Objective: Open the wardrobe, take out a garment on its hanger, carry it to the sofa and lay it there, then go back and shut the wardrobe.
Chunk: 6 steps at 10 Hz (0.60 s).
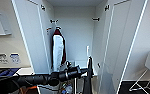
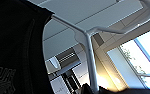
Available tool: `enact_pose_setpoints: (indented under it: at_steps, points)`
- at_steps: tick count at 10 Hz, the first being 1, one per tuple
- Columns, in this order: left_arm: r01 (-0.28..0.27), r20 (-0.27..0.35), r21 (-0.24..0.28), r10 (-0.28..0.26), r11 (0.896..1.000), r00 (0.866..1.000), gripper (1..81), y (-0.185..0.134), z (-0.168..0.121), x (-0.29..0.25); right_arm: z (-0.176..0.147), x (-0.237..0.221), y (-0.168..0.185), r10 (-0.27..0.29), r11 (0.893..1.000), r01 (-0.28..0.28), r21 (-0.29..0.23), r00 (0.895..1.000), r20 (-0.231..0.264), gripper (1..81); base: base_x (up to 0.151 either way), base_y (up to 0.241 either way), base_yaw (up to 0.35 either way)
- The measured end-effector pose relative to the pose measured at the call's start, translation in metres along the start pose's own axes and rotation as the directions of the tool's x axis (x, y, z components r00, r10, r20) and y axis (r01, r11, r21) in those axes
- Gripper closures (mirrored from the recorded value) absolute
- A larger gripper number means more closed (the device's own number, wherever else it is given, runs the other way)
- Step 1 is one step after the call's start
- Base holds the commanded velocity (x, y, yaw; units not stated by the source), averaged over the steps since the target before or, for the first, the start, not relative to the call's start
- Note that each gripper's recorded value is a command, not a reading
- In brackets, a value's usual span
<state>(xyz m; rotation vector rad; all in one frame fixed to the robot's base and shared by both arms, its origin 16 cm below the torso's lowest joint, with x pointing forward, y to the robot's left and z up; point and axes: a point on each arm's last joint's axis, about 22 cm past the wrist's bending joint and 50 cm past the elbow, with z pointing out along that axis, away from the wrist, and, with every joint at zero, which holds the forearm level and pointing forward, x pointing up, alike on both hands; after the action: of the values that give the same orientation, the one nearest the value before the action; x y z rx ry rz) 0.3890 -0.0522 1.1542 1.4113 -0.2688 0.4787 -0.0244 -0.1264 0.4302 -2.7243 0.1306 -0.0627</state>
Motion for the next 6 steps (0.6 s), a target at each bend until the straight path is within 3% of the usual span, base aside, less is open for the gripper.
enact_pose_setpoints:
  at_steps: [2,6]
  points:
    - [0.005,-0.001,0.000,-0.005,1.000,1.000,81.1,-0.0012,-0.0004,-0.0010,0.0000,0.0000,0.0000,0.000,1.000,0.000,0.000,1.000,0.000,1.0,0.000,0.000,0.000]
    - [0.015,-0.004,0.004,-0.015,1.000,1.000,81.1,-0.0057,-0.0016,-0.0032,-0.0011,-0.0002,0.0040,0.000,1.000,0.000,-0.005,1.000,0.000,1.0,0.000,0.000,-0.174]
